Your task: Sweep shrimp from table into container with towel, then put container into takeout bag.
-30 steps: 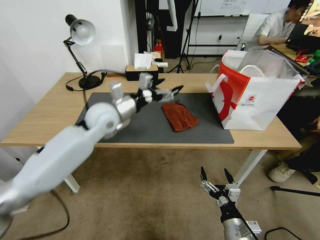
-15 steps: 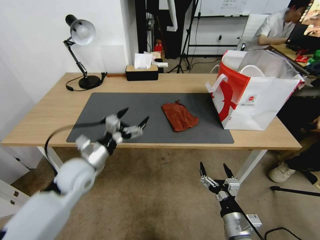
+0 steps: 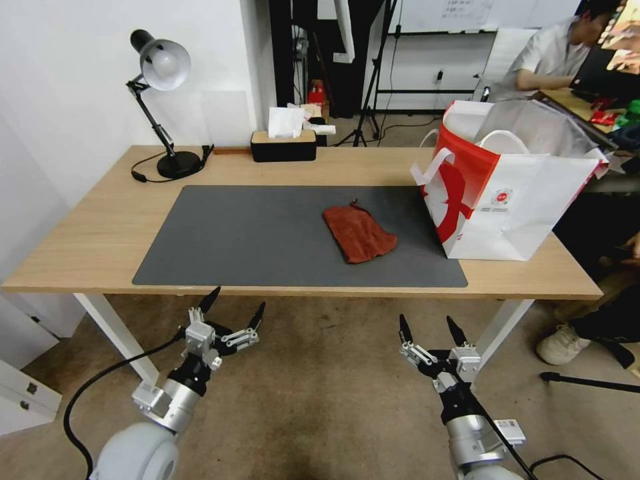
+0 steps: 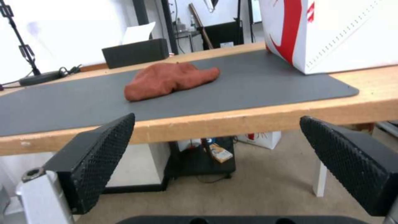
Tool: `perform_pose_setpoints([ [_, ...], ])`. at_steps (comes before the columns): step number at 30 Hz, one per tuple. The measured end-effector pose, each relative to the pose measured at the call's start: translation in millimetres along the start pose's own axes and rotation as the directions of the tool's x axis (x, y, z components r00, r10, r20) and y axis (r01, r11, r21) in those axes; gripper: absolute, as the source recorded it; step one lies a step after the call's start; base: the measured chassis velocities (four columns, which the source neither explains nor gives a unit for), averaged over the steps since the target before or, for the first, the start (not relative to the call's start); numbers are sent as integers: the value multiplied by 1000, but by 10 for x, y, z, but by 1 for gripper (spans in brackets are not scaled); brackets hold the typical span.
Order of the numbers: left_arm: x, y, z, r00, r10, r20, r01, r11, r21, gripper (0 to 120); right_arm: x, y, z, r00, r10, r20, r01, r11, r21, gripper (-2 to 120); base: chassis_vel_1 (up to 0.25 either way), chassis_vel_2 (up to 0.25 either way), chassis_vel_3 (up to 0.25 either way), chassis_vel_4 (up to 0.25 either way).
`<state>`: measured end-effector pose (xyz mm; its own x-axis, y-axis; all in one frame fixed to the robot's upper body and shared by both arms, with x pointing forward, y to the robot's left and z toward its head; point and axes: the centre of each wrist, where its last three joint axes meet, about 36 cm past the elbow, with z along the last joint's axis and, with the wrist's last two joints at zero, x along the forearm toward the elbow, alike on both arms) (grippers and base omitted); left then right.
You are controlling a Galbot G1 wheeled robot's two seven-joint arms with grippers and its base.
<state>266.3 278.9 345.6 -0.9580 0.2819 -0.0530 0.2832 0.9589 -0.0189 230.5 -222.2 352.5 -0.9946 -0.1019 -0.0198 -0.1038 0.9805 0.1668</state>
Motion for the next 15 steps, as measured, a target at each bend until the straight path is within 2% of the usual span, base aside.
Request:
perform_pose_setpoints([
  [2, 85, -21, 33, 998, -51, -30, 51, 999, -1, 100, -5, 12, -34, 1000, -5, 8, 5, 1000, -3, 100, 0, 0, 0, 0],
  [3, 85, -21, 33, 998, -51, -30, 51, 999, -1, 100, -5, 12, -34, 1000, -5, 8, 5, 1000, -3, 100, 0, 0, 0, 0],
  [6, 178, -34, 67, 992, -106, -61, 106, 994, -6, 100, -7, 32, -76, 1000, 13, 4, -13, 1000, -6, 100, 0, 0, 0, 0],
  [15, 291, -67, 159, 983, -151, -101, 149, 989, -25, 100, -19, 32, -163, 999, 53, -5, -53, 999, 7, 100, 0, 0, 0, 0],
])
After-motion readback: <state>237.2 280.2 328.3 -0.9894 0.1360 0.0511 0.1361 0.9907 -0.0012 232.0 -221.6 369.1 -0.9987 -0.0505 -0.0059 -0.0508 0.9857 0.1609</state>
